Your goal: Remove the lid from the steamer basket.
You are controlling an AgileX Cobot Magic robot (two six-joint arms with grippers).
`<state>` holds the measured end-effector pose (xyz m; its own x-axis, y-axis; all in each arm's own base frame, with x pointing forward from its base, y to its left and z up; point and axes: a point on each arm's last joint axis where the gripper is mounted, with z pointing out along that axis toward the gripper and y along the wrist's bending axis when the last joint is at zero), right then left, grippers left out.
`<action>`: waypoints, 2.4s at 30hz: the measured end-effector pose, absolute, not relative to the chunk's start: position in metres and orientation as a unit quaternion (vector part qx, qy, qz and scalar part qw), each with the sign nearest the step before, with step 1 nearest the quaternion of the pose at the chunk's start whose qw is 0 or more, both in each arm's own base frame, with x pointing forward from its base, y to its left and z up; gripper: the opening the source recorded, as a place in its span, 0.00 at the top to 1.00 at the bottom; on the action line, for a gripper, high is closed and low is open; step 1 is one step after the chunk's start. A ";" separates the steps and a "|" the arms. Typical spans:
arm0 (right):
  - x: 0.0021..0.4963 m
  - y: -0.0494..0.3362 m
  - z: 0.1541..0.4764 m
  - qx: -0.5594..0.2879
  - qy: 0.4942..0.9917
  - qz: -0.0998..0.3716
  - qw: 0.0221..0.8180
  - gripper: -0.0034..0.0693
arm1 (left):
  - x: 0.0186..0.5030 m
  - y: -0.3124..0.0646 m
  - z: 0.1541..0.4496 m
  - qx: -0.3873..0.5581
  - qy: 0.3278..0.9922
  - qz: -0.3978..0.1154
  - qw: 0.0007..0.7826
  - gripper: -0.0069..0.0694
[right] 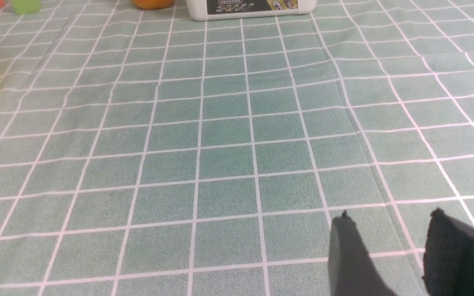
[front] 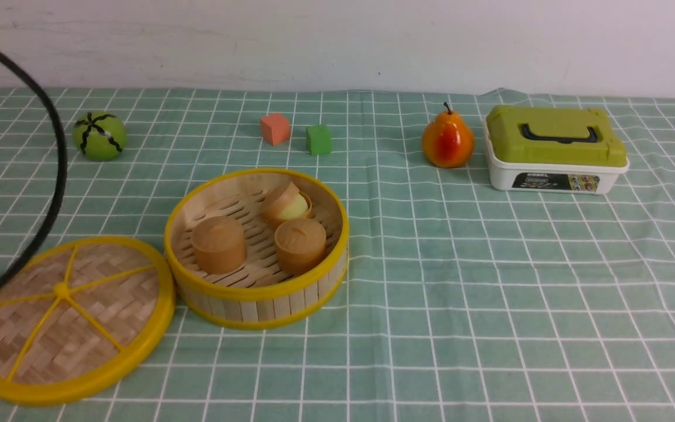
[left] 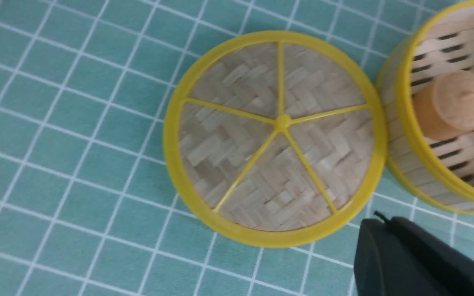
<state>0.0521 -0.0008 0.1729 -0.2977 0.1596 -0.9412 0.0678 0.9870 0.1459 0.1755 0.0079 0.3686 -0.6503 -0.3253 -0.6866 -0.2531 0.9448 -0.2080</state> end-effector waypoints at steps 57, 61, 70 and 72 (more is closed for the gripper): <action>0.052 -0.001 0.173 0.071 0.805 0.039 0.588 0.62 | 0.114 -0.030 0.287 0.033 0.794 -0.189 0.576 0.93; 0.052 -0.001 0.173 0.071 0.805 0.039 0.588 0.62 | 0.101 -0.027 0.281 0.040 0.798 -0.162 0.580 0.93; 0.052 -0.001 0.173 0.071 0.805 0.039 0.588 0.62 | 0.066 -0.007 0.223 -0.090 0.784 -0.119 0.602 0.92; 0.052 -0.001 0.173 0.071 0.805 0.039 0.588 0.62 | 0.062 -0.005 0.213 -0.098 0.776 -0.122 0.611 0.92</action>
